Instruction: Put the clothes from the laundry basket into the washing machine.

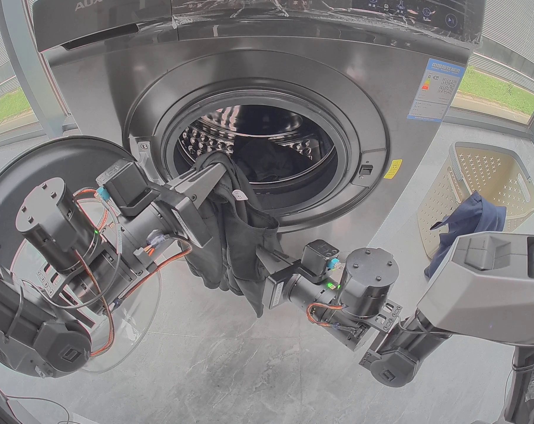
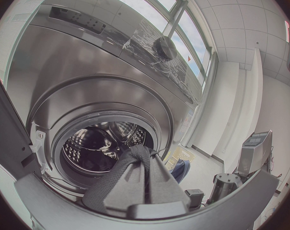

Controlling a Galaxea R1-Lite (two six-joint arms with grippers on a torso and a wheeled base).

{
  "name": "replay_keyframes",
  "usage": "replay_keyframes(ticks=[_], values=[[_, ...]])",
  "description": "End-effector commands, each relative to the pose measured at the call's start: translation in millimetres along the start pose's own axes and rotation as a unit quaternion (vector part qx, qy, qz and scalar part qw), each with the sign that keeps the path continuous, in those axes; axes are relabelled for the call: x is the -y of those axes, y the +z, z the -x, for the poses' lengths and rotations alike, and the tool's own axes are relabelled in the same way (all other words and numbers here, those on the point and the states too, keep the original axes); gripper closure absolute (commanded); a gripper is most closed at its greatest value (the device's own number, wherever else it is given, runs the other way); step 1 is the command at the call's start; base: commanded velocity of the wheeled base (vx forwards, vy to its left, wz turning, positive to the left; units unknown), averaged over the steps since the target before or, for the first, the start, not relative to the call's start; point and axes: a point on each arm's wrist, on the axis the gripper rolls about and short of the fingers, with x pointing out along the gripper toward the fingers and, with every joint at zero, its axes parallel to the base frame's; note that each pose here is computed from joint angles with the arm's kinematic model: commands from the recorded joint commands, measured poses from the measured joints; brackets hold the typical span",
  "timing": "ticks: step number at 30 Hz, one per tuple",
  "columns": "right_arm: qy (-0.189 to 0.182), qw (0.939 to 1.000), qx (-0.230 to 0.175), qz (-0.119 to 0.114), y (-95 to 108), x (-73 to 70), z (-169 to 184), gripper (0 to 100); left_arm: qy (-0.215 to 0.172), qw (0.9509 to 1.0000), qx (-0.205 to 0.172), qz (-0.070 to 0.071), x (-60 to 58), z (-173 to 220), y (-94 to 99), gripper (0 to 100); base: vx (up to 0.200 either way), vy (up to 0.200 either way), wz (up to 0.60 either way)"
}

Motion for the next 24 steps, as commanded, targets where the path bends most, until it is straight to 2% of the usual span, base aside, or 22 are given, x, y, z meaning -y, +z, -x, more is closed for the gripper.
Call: replay_keyframes(ticks=[1, 3, 7, 11, 18, 24], values=[[0.001, 0.9999, 0.010, 0.000, 17.8, -0.7, 9.6, 100, 0.001, 1.0000, -0.002, 0.001, -0.6, 0.0, -1.1, 100, 0.000, 0.000, 0.00], [0.000, 0.9999, 0.015, -0.001, 32.9, -0.9, 22.5, 100, 0.001, 1.0000, -0.003, 0.000, -0.8, -0.3, -2.1, 100, 0.000, 0.000, 0.00], [-0.002, 1.0000, 0.006, 0.003, 41.5, 0.4, 35.4, 100, 0.002, 1.0000, -0.003, 0.000, -1.3, -0.7, -2.2, 100, 0.000, 0.000, 0.00], [-0.004, 1.0000, -0.006, 0.004, 35.8, 1.4, 37.0, 100, 0.001, 1.0000, -0.002, 0.000, -0.7, -0.4, -1.3, 100, 0.000, 0.000, 0.00], [-0.007, 0.9995, -0.031, 0.007, 5.8, 4.3, 21.7, 100, 0.001, 1.0000, 0.001, 0.000, -0.3, 0.2, 0.7, 100, 0.000, 0.000, 0.00], [-0.001, 0.9995, -0.030, 0.008, -1.3, 3.3, 10.5, 100, -0.001, 1.0000, 0.005, 0.000, 0.2, 0.1, 1.4, 100, 0.000, 0.000, 0.00]])
